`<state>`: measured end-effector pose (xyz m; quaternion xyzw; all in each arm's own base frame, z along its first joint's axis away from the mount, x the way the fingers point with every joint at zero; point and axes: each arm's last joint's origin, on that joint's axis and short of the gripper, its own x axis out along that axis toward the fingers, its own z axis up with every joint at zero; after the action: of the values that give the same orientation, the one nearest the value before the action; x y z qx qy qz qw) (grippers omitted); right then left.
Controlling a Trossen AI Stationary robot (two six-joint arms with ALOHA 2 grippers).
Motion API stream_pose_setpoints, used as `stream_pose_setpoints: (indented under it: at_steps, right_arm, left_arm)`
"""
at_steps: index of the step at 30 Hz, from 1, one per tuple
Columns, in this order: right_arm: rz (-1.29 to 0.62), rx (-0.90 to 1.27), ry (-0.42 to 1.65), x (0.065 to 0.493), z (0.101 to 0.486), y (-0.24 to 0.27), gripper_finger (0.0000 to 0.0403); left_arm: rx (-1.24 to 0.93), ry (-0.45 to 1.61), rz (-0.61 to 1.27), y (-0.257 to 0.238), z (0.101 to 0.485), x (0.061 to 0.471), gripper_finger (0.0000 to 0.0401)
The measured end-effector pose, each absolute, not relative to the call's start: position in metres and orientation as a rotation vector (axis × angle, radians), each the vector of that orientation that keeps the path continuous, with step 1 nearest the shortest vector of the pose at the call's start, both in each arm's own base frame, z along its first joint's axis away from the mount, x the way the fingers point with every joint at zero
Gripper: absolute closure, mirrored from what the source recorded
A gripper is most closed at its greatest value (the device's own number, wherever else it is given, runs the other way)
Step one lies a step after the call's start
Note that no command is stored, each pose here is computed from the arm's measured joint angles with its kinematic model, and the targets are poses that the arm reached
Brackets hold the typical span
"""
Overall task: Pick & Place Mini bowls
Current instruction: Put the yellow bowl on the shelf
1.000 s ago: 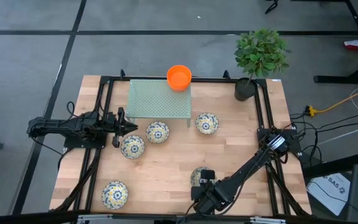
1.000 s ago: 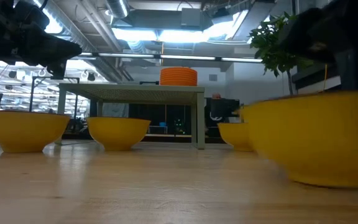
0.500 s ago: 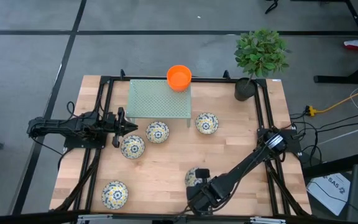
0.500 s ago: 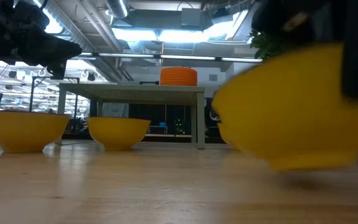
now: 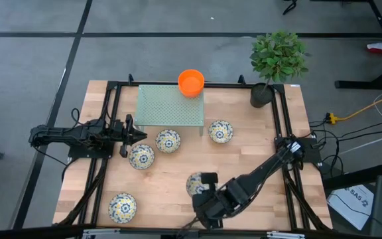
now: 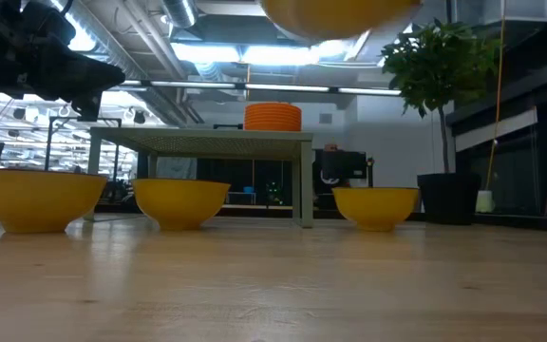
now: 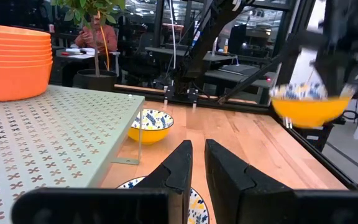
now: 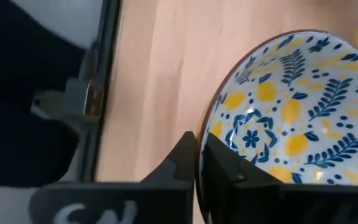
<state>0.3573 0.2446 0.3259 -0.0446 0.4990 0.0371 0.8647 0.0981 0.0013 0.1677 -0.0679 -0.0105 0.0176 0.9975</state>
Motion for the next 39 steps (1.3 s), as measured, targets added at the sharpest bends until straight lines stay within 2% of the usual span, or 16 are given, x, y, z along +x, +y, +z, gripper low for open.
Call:
stream_pose_setpoints:
  at_steps: [6, 10, 24, 39]
  right_arm:
    - [0.131, -0.239, 0.868, 0.373, 0.372, 0.216, 0.0387]
    - [0.155, -0.349, 0.805, 0.387, 0.383, 0.191, 0.0387]
    - [0.187, -0.586, 0.785, 0.429, 0.387, 0.079, 0.0387]
    - [0.129, -0.528, 0.776, 0.442, 0.384, -0.026, 0.0383]
  left_arm:
    - [-0.136, -0.021, 0.035, 0.001, 0.168, 0.098, 0.0363]
    - [-0.136, -0.021, 0.035, 0.001, 0.168, 0.098, 0.0363]
    - [-0.136, -0.021, 0.035, 0.001, 0.168, 0.098, 0.0363]
    - [-0.136, -0.021, 0.035, 0.001, 0.168, 0.098, 0.0363]
